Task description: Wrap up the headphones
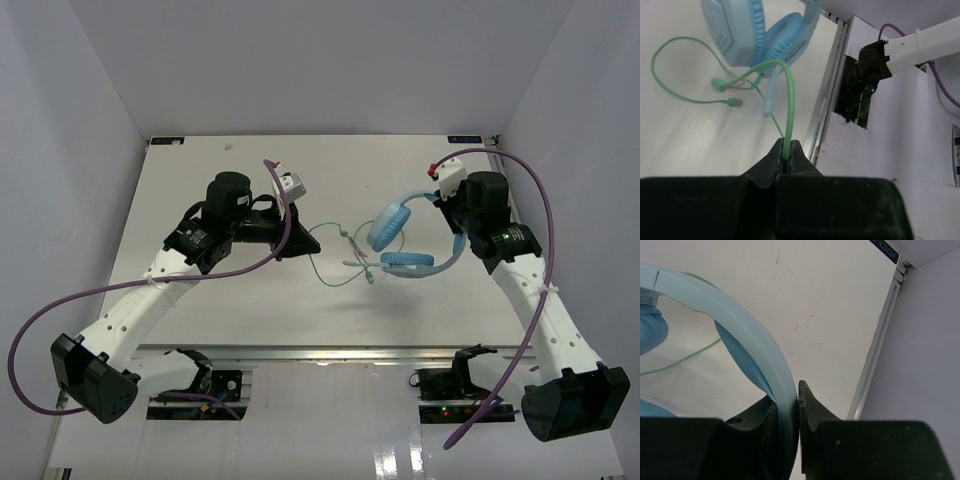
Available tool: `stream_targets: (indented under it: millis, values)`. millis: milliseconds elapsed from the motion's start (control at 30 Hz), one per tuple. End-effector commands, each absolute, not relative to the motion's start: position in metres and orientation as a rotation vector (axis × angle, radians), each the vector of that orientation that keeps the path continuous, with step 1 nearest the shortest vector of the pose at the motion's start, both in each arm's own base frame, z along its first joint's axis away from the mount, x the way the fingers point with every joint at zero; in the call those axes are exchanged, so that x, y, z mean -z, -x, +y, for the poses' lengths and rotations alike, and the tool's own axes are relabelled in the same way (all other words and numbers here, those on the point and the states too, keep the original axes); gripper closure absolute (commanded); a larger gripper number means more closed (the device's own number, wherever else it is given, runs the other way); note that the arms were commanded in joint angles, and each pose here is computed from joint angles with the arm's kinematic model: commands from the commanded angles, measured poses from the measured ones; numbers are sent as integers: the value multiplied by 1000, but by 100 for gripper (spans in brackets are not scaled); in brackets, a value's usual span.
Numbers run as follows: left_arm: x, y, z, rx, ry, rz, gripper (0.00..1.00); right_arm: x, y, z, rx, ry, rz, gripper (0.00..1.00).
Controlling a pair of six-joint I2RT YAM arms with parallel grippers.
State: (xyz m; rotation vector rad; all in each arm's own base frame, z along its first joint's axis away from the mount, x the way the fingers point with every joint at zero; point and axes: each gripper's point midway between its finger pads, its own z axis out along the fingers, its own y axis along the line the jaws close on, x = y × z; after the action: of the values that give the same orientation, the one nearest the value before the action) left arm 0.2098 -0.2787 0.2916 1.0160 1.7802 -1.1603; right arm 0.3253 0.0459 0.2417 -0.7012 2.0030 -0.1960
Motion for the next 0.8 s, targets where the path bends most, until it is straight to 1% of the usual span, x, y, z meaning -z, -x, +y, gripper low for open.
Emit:
stream_targets:
  millis: [0,167,400,533,767]
  values:
    - [-317,-179,-278,1314,-1046,1739,100,-282,-354,51,233,514,1891,92]
    - [-309,-171,-279,1356,-1042,1776,100,-292,-365,63,246,458,1883,92]
    - [-311,-174,-293,1393,-967,1827,100,-297,-376,100,144,421,1907,92]
    - [-309,-171,-308,1420,-952,1844,100,-302,-387,112,49,281,1931,92]
    - [-291,-153,-346,1435,-988,1873,100,-305,-403,128,-80,136,1953,92]
